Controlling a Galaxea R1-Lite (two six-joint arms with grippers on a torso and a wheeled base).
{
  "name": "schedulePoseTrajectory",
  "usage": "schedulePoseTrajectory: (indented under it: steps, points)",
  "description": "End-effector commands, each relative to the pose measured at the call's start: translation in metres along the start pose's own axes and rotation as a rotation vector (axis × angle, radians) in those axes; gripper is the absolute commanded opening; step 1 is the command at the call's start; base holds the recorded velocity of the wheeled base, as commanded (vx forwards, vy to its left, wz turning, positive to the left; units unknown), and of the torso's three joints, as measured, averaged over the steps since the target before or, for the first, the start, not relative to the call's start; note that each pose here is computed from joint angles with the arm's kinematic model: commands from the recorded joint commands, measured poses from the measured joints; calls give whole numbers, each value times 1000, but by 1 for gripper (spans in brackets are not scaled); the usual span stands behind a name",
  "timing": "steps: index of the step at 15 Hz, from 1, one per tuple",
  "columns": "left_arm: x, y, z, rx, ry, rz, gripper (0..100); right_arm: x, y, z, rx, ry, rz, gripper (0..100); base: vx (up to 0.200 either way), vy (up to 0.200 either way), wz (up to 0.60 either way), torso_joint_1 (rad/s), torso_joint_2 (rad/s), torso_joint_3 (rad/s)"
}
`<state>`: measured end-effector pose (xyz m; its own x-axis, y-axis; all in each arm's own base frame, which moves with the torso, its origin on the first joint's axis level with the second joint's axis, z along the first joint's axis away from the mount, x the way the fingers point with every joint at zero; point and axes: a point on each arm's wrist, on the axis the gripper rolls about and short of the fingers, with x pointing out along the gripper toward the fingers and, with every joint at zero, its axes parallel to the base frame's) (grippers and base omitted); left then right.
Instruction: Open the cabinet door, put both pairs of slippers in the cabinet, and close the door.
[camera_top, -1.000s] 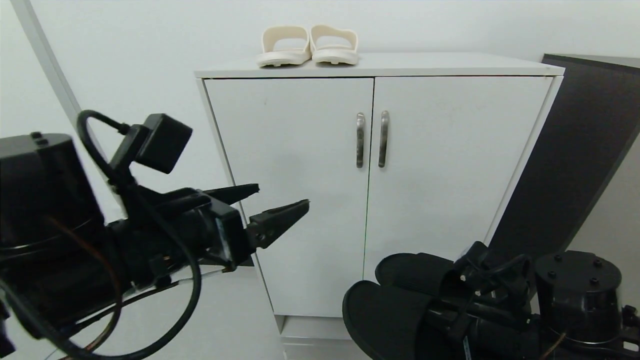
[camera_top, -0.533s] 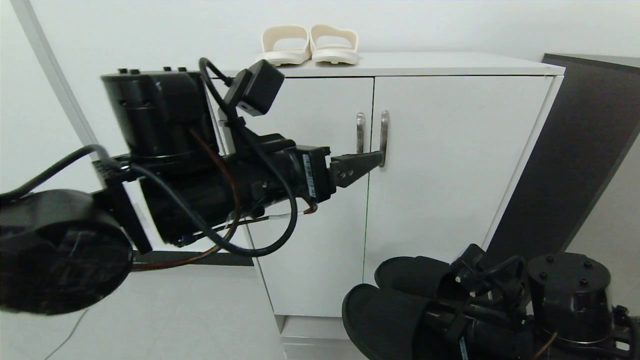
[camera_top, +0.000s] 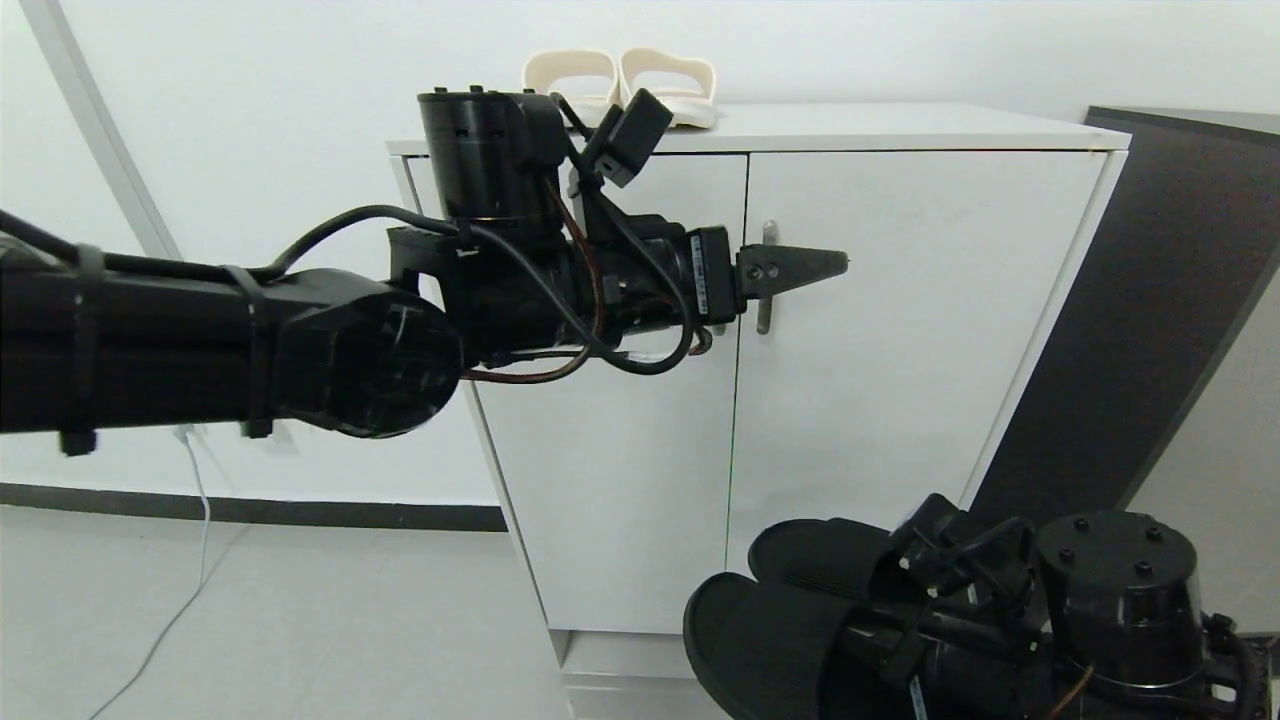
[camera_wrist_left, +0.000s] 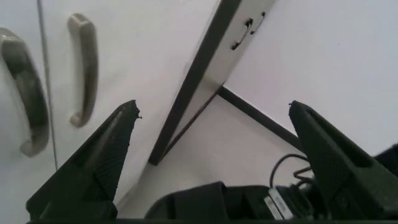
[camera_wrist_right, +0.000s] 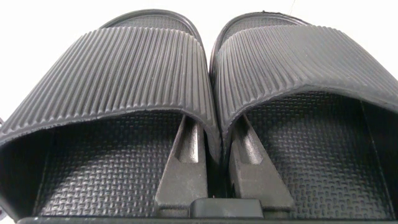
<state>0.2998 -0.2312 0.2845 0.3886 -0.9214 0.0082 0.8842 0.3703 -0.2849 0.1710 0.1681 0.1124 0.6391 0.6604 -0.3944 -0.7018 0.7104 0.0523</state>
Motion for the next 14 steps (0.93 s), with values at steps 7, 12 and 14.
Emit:
schedulePoseTrajectory:
  steps: [7, 12, 14]
  points:
    - [24, 30, -3, -15, -36, 104, 100, 0, -1, -1, 1, 4, -2, 0, 0, 0, 0, 0, 0, 0]
    - [37, 43, -15, -24, -29, 143, 100, 0, 0, -2, -3, 7, -2, 0, 0, 0, 0, 0, 0, 0]
    - [43, 47, -16, -23, -32, 141, 100, 1, 0, -3, -4, 12, -1, 0, 0, 0, 0, 0, 0, 0]
